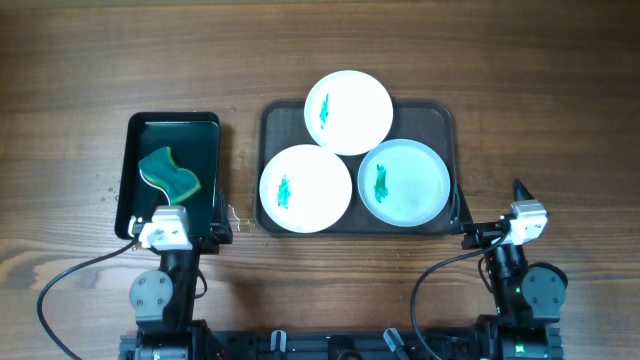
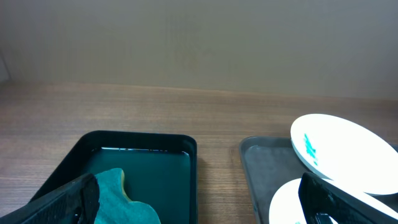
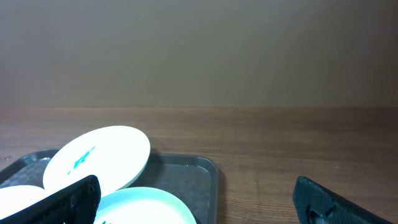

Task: Clean dirty plates on tray and stack at the side
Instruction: 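Move the left gripper down into the black tray toward the sponge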

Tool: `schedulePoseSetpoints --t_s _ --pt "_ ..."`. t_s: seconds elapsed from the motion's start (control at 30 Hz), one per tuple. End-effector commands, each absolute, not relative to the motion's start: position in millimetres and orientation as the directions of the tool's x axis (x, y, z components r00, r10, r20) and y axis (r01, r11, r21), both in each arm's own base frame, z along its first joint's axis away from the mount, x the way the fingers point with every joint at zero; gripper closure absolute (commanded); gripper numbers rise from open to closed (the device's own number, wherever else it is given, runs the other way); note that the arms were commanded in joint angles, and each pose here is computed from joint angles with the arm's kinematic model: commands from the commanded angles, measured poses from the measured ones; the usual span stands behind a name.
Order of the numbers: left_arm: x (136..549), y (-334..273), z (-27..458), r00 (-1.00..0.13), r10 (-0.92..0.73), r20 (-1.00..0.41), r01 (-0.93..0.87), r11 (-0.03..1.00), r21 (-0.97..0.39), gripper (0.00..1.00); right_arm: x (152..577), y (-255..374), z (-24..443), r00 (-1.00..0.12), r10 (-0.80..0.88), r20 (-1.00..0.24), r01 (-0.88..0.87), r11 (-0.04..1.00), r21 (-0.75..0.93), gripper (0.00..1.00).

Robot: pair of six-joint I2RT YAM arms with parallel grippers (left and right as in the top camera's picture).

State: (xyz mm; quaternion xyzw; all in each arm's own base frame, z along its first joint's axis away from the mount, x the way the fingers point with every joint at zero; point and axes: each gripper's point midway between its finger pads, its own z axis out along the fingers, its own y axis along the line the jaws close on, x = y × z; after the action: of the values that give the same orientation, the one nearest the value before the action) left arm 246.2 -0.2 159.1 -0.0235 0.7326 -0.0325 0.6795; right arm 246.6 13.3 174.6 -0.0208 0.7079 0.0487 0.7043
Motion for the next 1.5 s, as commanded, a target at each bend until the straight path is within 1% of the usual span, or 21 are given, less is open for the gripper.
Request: schedulePoseSetpoints --t_s 0.0,1.03,1.07,1.1,1.13,1.17,1.27,1.3,1.4,1.43,1.47 --pt "246.2 1.4 156.2 -0.076 -0.063 -0.995 -0.001 0.998 -0.063 0.00 246.3 11.8 176.1 0.002 0.026 -1.000 -0.093 0.995 0.026 0.00" --pt "246.2 0.2 156.5 -0.076 -0.064 -0.995 0.006 0.998 -0.064 0.00 246.3 11.8 176.1 0.002 0.026 -1.000 -0.093 0.995 0.026 0.00" --pt "246.1 -7.5 158.2 -0.073 -0.099 -0.992 0.049 0.994 -0.102 0.00 246.3 11.9 176.1 0.002 0.027 -1.000 -0.093 0.995 0.026 0.00" --pt "244.0 -28.4 164.9 -0.070 -0.164 -0.984 0.168 0.970 -0.174 0.00 246.3 11.8 176.1 0.002 0.026 -1.000 -0.093 0.995 0.026 0.00" --pt "239.1 -49.1 171.0 -0.079 -0.201 -0.976 0.288 0.933 -0.215 0.00 246.3 11.8 176.1 0.002 0.026 -1.000 -0.093 0.995 0.026 0.00" --pt "232.1 -67.6 176.3 -0.081 -0.195 -0.978 0.398 0.893 -0.211 0.00 246.3 11.8 176.1 0.002 0.026 -1.000 -0.093 0.995 0.026 0.00" --pt "219.7 -89.9 191.0 -0.042 -0.178 -0.983 0.537 0.826 -0.172 0.00 246.3 11.8 176.1 0.002 0.026 -1.000 -0.093 0.995 0.026 0.00" --pt "217.5 -92.4 197.4 -0.015 -0.175 -0.984 0.556 0.817 -0.154 0.00 246.3 11.8 176.1 0.002 0.027 -1.000 -0.093 0.995 0.026 0.00" --pt "211.4 -94.5 224.7 0.111 -0.170 -0.979 0.582 0.809 -0.075 0.00 246.3 11.8 176.1 0.002 0.026 -1.000 -0.093 0.995 0.026 0.00" --pt "206.8 -93.4 244.0 0.182 -0.198 -0.963 0.586 0.808 -0.055 0.00 246.3 11.8 176.1 0.002 0.026 -1.000 -0.093 0.995 0.026 0.00" --pt "204.4 -89.3 258.0 0.216 -0.247 -0.945 0.580 0.811 -0.080 0.00 246.3 11.8 176.1 0.002 0.026 -1.000 -0.093 0.995 0.026 0.00"
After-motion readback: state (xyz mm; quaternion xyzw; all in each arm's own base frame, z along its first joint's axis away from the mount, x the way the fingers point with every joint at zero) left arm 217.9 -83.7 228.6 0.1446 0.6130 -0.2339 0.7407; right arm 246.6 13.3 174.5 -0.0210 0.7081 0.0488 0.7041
